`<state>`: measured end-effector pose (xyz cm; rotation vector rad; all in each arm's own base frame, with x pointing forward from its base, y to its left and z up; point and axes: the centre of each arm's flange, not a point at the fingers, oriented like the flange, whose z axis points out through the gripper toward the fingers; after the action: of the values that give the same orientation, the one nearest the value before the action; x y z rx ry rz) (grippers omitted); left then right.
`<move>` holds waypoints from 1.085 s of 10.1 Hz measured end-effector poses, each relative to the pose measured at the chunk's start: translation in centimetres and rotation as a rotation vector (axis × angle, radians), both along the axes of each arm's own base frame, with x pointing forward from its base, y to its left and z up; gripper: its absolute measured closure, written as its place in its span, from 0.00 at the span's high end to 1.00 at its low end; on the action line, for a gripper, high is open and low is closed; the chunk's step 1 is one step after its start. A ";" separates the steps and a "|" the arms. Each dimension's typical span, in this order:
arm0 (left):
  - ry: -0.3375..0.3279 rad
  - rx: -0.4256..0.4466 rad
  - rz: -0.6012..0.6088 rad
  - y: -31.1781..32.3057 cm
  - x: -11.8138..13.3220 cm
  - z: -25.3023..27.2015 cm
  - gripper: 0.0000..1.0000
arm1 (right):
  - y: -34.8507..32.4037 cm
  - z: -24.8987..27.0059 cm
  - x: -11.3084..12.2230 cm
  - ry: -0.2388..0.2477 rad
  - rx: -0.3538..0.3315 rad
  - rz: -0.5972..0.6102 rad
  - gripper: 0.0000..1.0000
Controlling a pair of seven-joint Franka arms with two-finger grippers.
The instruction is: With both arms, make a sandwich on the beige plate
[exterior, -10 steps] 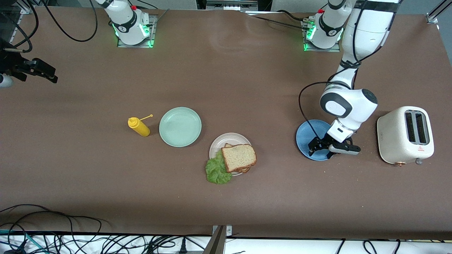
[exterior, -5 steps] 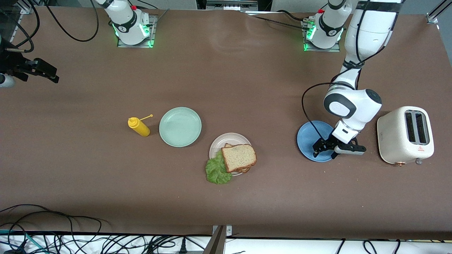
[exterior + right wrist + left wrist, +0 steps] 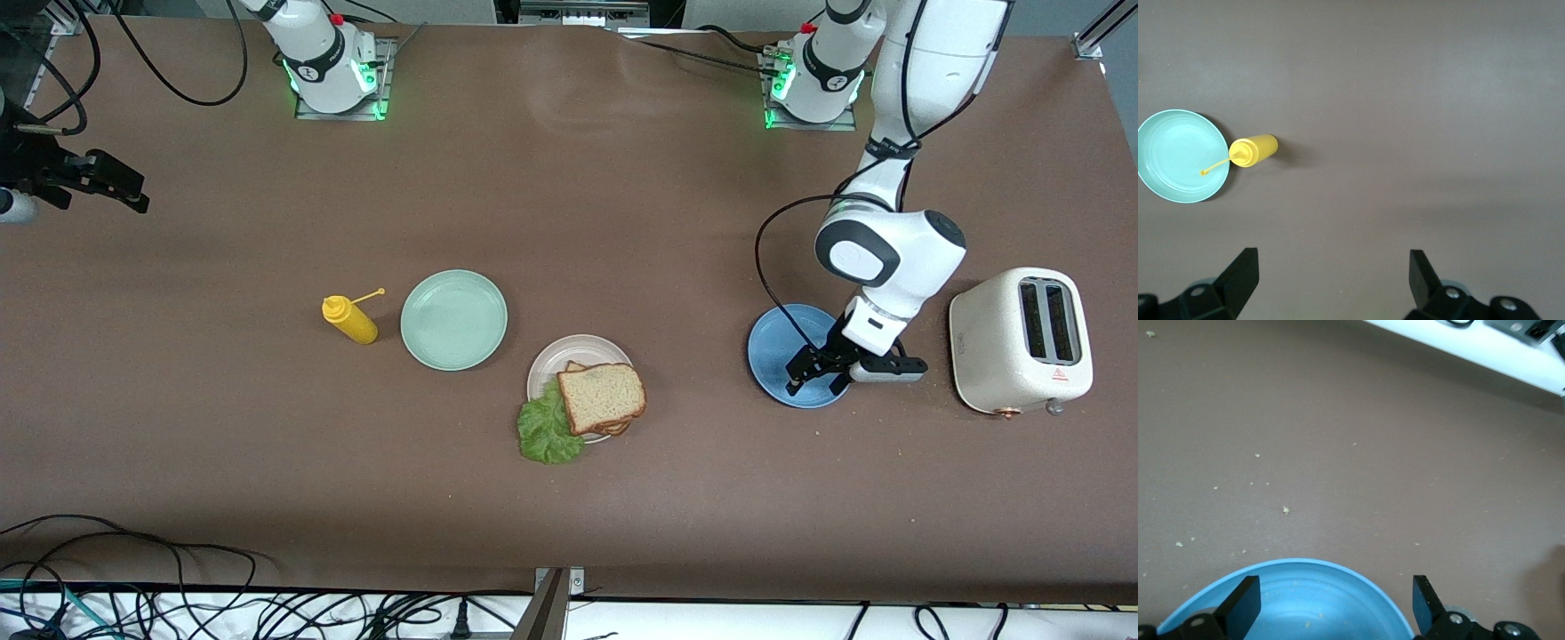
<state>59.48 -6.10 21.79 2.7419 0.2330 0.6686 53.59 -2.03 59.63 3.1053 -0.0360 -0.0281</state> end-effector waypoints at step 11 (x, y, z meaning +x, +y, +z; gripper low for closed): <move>0.305 0.312 -0.702 9.9 -1.4 10.8 1.00 | 0.3 0.9 -1.3 0.091 0.043 -0.018 1.00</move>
<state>58.11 3.82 32.64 2.9050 -0.7981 0.0952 52.26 -1.77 60.53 3.1426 -0.0610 -0.1721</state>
